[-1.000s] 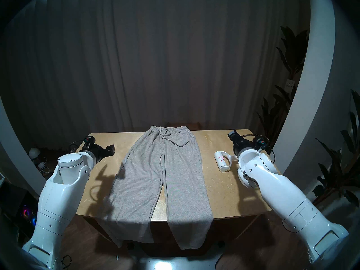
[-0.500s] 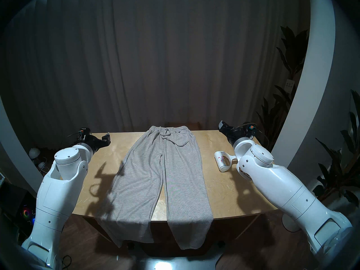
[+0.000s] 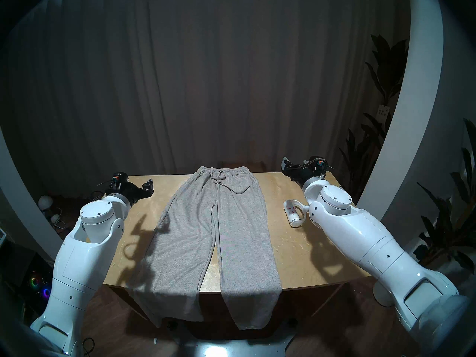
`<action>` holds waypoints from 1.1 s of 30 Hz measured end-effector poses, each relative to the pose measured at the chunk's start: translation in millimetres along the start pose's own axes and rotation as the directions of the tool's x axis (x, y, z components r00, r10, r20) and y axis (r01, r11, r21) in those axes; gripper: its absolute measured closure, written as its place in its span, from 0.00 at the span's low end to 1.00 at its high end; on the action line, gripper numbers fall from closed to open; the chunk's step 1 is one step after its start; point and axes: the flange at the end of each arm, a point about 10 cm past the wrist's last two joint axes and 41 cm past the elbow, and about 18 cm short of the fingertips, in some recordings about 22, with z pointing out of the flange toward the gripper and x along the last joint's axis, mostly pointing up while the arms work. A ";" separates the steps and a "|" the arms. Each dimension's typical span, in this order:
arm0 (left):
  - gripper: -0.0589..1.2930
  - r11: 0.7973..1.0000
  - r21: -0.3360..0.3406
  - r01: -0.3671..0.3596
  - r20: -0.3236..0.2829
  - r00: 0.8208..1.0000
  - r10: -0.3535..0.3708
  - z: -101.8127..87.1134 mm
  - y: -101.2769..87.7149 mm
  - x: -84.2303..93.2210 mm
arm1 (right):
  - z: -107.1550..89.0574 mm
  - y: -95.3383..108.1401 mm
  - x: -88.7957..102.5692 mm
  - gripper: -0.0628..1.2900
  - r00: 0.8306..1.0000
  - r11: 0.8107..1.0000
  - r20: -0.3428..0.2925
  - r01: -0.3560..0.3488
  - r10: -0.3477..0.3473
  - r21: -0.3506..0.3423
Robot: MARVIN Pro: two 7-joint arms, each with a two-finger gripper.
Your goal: Remove lint and debris from pants with a lint roller
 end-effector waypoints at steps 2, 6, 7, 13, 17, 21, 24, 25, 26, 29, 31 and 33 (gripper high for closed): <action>0.07 1.000 0.009 0.004 -0.006 1.000 -0.004 0.2 0.3 -0.6 | 4.4 -1.5 0.1 0.07 1.000 1.000 -0.003 0.014 -0.014 0.006; 0.07 1.000 0.028 0.006 -0.020 1.000 -0.005 1.4 5.9 -4.7 | 16.5 -4.8 0.0 0.07 0.999 0.999 -0.012 0.043 -0.043 0.018; 0.07 1.000 0.029 0.006 -0.022 1.000 -0.006 1.7 8.1 -5.9 | 19.0 -5.0 -0.2 0.07 0.999 0.999 -0.013 0.048 -0.048 0.019; 0.07 0.998 0.060 0.000 -0.036 0.999 0.002 5.7 28.3 -21.2 | 34.6 -2.0 -14.0 0.07 0.996 0.996 -0.010 0.089 -0.089 0.022; 0.07 0.995 0.095 -0.013 -0.050 0.999 0.018 9.3 39.2 -33.4 | 39.4 7.1 -30.7 0.07 0.994 0.994 -0.018 0.107 -0.107 0.023; 0.07 0.995 0.100 -0.010 -0.091 0.996 0.019 10.0 44.9 -34.1 | 42.2 16.5 -41.6 0.07 0.993 0.993 -0.032 0.114 -0.113 0.021; 0.07 0.996 0.089 0.000 -0.141 0.990 0.013 8.9 46.3 -27.6 | 43.9 22.2 -45.6 0.07 0.993 0.994 -0.054 0.107 -0.106 0.014; 0.07 0.997 0.076 0.001 -0.167 0.986 0.011 8.0 46.3 -23.5 | 44.8 23.9 -46.6 0.07 0.992 0.995 -0.068 0.103 -0.102 0.012; 0.07 0.998 0.063 0.002 -0.189 0.982 0.010 7.2 45.6 -20.1 | 45.6 24.9 -47.1 0.07 0.992 0.995 -0.080 0.100 -0.099 0.012; 0.07 1.000 0.023 0.004 -0.231 0.973 0.002 5.5 42.4 -14.8 | 47.6 25.8 -48.5 0.07 0.990 0.995 -0.108 0.096 -0.094 0.012; 0.07 1.000 0.001 0.007 -0.250 0.968 -0.007 4.3 39.1 -14.3 | 48.6 26.2 -50.2 0.07 0.988 0.995 -0.124 0.094 -0.092 0.013; 0.07 1.000 -0.025 0.009 -0.268 0.963 -0.015 2.6 34.2 -15.6 | 49.6 26.6 -53.1 0.07 0.986 0.996 -0.142 0.094 -0.091 0.014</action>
